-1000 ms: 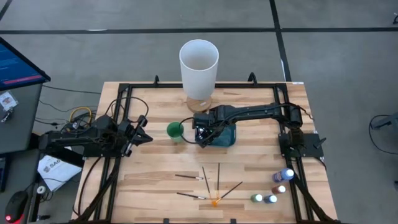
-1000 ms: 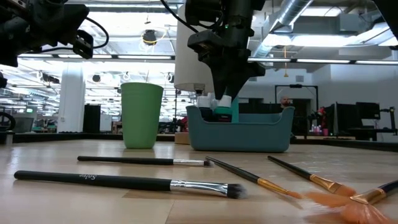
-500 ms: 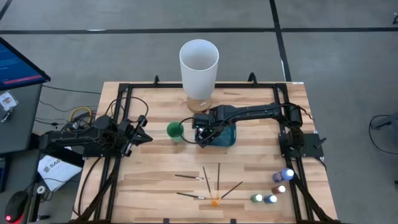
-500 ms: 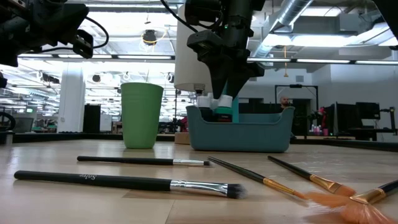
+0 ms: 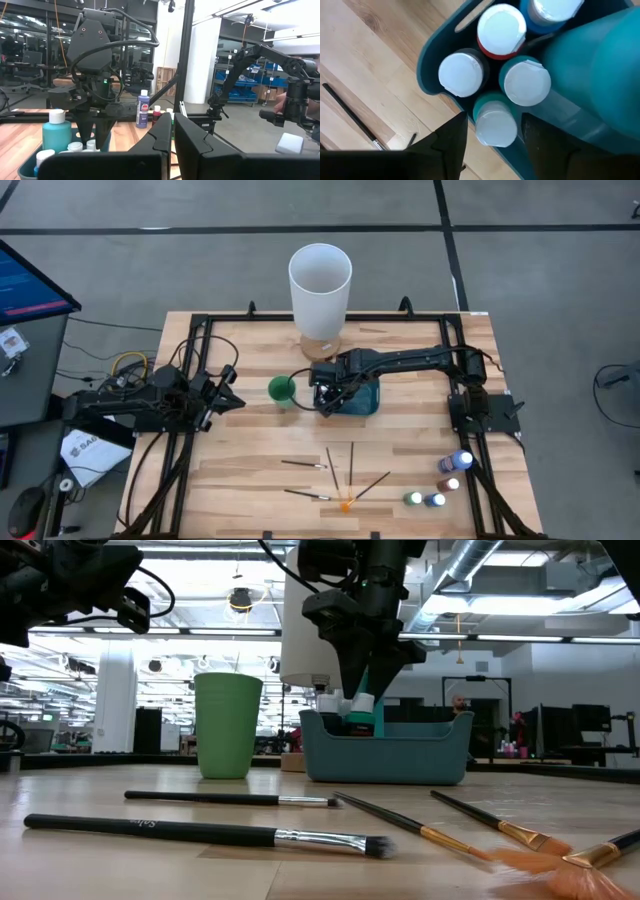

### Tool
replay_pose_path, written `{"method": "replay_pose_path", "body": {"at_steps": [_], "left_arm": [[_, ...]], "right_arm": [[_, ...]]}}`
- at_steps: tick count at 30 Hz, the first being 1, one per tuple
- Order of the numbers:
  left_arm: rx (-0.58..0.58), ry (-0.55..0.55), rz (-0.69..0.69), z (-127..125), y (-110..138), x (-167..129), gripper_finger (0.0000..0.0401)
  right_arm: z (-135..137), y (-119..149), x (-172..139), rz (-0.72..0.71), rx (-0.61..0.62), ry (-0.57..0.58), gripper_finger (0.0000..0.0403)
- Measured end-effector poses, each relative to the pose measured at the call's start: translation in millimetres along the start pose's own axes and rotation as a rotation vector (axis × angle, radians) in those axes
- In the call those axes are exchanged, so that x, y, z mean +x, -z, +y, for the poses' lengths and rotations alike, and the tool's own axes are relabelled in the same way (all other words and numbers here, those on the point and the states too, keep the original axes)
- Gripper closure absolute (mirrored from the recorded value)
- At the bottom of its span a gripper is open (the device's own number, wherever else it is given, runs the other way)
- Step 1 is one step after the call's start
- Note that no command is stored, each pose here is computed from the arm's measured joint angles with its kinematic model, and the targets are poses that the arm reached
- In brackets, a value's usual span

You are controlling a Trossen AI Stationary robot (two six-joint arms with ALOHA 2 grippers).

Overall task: Pick & Place Paint Supplies
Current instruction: Put the large purple paint bottle into the green bin

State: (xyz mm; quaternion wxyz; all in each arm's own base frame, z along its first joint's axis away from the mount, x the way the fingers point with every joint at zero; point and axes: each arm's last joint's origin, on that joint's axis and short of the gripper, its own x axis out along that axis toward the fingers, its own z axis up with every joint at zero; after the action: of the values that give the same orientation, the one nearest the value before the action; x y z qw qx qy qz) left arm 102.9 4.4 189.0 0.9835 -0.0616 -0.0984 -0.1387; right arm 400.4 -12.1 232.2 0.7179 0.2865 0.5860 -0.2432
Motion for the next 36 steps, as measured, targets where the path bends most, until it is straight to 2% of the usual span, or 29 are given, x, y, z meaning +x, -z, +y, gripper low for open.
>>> {"method": "replay_pose_path", "body": {"at_steps": [9, 17, 21, 24, 28, 30, 36], "left_arm": [[0.000, 0.000, 0.000, 0, 0, 0, 0.0393], [0.002, 0.001, -0.004, 0, 0, 0, 0.0393], [0.000, 0.000, 0.000, 0, 0, 0, 0.0393], [0.000, 0.000, 0.000, 0, 0, 1, 0.0393], [-0.003, -0.001, 0.008, 1, 1, 2, 0.0393], [-0.008, -0.003, 0.018, 1, 2, 2, 0.0393], [-0.017, -0.007, 0.038, 3, 4, 5, 0.0393]], "right_arm": [[-2, 3, -1, 0.031, -0.008, 0.018, 0.0221], [-6, 9, -28, 0.015, -0.005, 0.003, 0.0227], [-9, 22, -45, 0.045, 0.003, 0.028, 0.0227], [-11, 46, -56, 0.142, 0.014, 0.134, 0.0227], [-9, 81, -73, 0.196, 0.069, 0.287, 0.0226], [-3, 95, -79, 0.151, 0.089, 0.236, 0.0223], [-3, 150, -101, 0.122, 0.232, 0.228, 0.0210]]}}
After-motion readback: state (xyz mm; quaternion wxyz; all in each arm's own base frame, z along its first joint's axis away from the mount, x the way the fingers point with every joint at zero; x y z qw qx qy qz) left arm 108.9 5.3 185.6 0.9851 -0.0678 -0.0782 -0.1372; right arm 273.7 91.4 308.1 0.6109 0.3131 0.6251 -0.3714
